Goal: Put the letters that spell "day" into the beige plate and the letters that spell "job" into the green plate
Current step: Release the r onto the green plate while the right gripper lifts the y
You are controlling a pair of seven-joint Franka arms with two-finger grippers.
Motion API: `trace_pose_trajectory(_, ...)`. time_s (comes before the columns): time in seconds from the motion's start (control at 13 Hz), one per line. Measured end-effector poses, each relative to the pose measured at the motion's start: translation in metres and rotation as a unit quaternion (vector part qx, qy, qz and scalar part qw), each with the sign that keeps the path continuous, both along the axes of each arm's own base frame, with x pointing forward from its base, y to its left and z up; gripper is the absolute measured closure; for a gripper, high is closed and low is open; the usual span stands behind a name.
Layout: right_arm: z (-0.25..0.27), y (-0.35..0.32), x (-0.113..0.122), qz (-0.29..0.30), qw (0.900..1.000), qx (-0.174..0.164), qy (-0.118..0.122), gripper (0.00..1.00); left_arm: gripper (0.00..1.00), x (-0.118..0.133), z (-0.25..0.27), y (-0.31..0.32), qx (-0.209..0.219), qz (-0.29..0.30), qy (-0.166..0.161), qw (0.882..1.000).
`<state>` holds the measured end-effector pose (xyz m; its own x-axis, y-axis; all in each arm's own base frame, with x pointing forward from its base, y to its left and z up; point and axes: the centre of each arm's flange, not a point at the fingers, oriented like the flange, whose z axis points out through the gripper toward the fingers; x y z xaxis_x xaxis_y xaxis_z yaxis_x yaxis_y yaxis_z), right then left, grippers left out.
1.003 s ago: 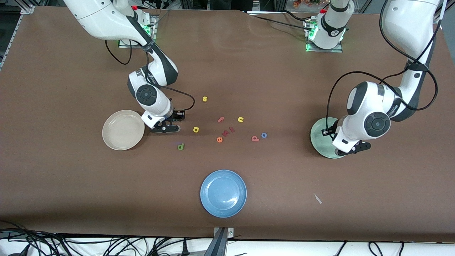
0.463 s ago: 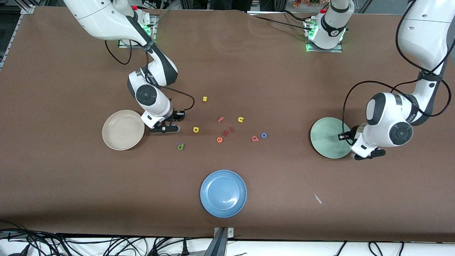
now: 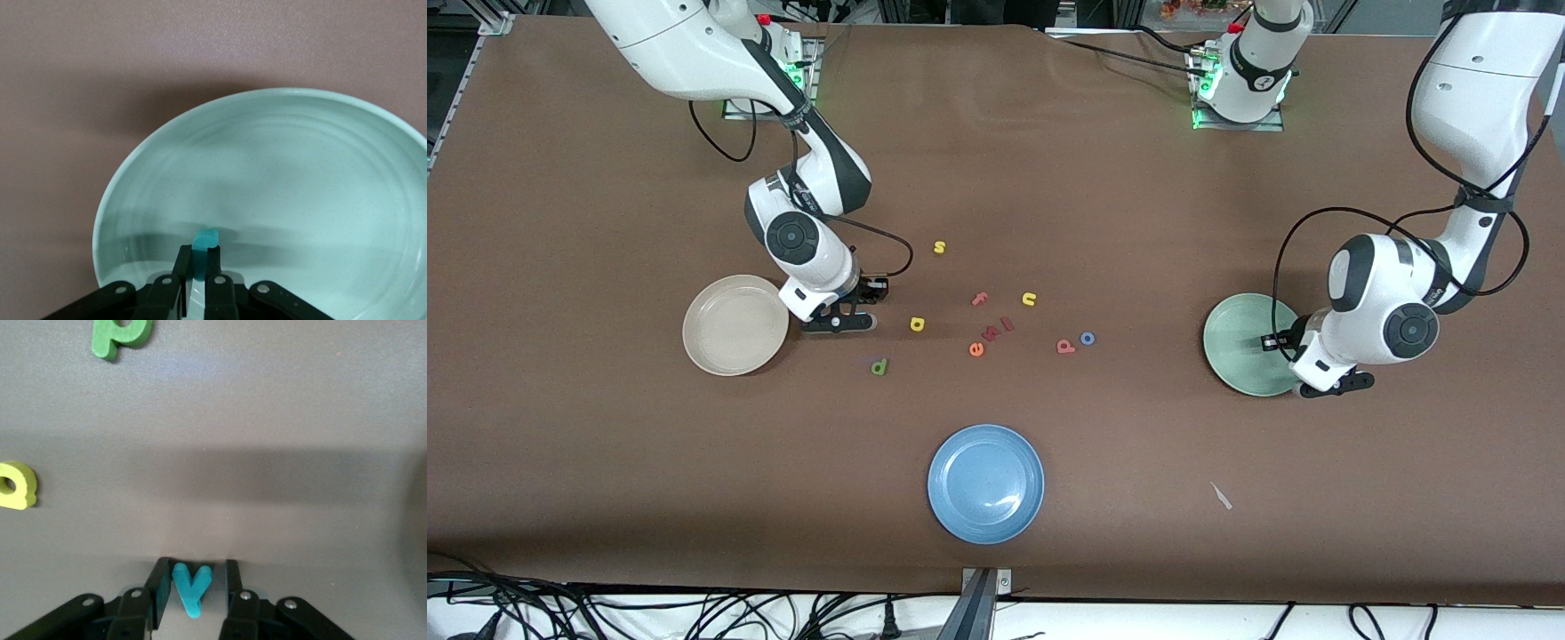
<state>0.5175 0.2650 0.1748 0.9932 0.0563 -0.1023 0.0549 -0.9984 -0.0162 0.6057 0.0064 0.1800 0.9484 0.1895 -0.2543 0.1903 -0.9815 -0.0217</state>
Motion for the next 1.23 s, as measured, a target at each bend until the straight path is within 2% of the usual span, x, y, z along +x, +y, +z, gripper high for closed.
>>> trace_pose_trajectory(0.08,0.0,0.0,0.0,0.0,1.0,0.0,0.0,0.6,0.87,0.0,0.0,0.0,0.0,0.0,0.0,1.0)
trace_pose_trajectory(0.15,0.0,0.0,0.0,0.0,1.0,0.0,0.0,0.6,0.77,0.0,0.0,0.0,0.0,0.0,0.0,1.0)
trace_pose_trajectory(0.46,0.0,0.0,0.0,0.0,1.0,-0.001,0.0,0.63,0.34,0.002,0.005,-0.005,-0.001,-0.004,0.0,1.0)
trace_pose_trajectory(0.69,0.0,-0.002,0.0,0.0,1.0,-0.002,0.001,0.67,0.02,0.006,0.038,-0.027,-0.004,-0.022,-0.002,1.0)
trace_pose_trajectory(1.0,0.0,-0.002,0.001,0.0,1.0,-0.003,0.001,0.7,0.0,0.001,0.095,-0.091,-0.009,-0.055,-0.016,0.998)
trace_pose_trajectory(1.23,0.001,-0.002,0.001,0.0,1.0,-0.003,0.001,0.74,0.0,-0.012,0.11,-0.155,-0.022,-0.076,-0.02,0.997)
